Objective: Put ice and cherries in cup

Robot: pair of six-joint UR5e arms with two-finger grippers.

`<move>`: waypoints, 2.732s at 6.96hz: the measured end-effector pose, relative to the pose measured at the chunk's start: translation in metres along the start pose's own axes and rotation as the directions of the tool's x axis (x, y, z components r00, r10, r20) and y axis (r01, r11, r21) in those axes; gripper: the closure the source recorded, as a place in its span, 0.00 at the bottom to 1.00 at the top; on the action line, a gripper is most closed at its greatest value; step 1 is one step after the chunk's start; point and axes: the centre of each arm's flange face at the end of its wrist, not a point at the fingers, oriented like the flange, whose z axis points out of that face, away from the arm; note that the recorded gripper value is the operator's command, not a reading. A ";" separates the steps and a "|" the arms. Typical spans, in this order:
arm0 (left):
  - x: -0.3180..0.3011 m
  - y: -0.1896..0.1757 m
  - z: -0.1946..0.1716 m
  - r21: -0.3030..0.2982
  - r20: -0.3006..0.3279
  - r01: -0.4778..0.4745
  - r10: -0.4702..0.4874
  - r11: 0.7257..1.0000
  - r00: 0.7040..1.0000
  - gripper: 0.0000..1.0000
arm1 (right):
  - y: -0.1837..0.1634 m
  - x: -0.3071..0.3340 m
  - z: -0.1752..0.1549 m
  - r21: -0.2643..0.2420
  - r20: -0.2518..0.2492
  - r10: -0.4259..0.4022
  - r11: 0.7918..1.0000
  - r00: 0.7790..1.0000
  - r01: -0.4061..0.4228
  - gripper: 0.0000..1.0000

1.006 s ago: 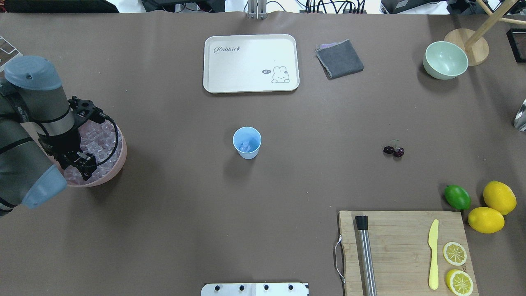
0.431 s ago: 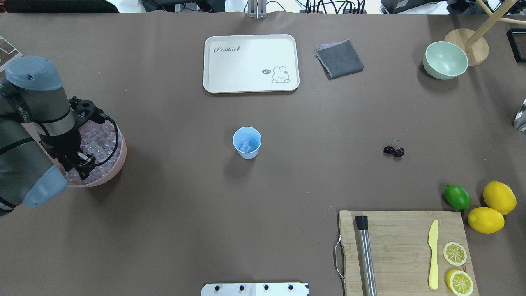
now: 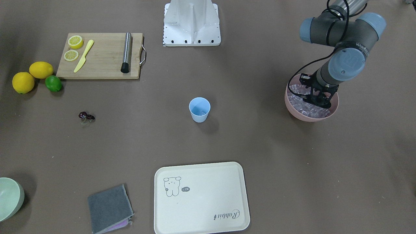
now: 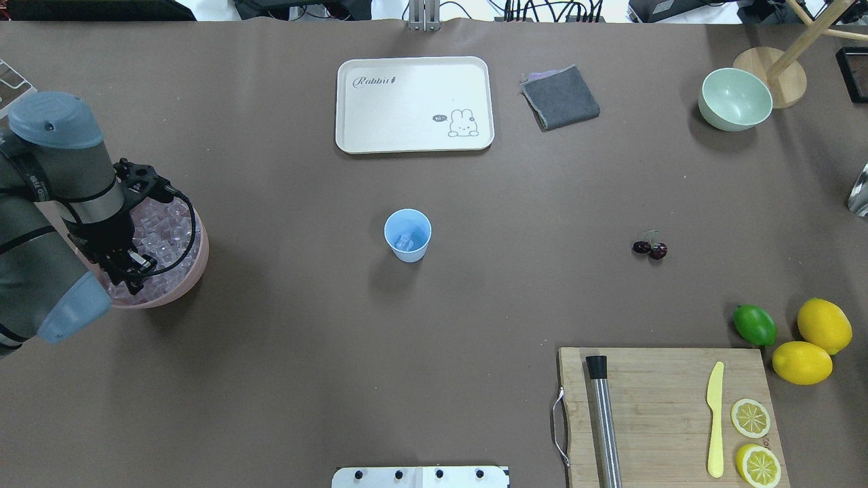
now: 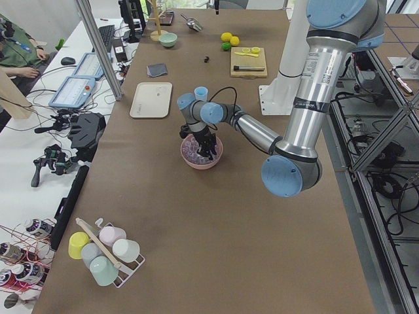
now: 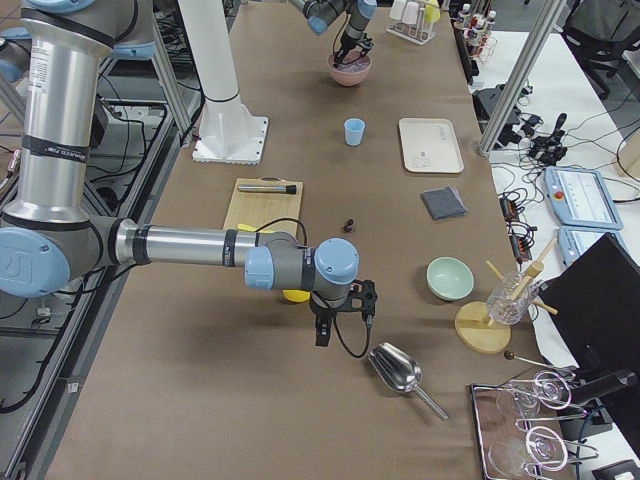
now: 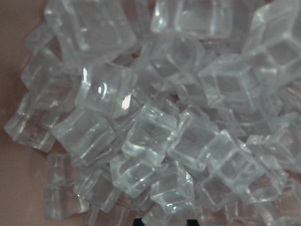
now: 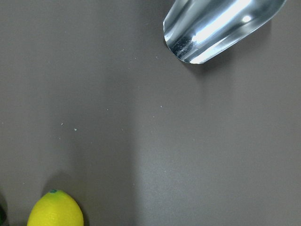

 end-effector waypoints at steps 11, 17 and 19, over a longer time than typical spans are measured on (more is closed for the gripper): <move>-0.001 -0.064 -0.146 0.026 -0.209 0.248 -0.238 0.968 0.949 1.00 | 0.000 0.000 0.000 0.000 0.000 0.000 1.000 1.000 0.000 0.00; 0.130 -0.134 -0.126 -0.039 -0.434 0.539 -0.500 0.842 0.749 1.00 | 0.000 0.000 0.000 0.001 0.002 -0.002 1.000 1.000 0.002 0.00; 0.177 -0.152 -0.123 -0.097 -0.492 0.581 -0.546 0.808 0.678 1.00 | 0.000 -0.001 0.000 0.001 0.003 -0.002 1.000 1.000 0.002 0.00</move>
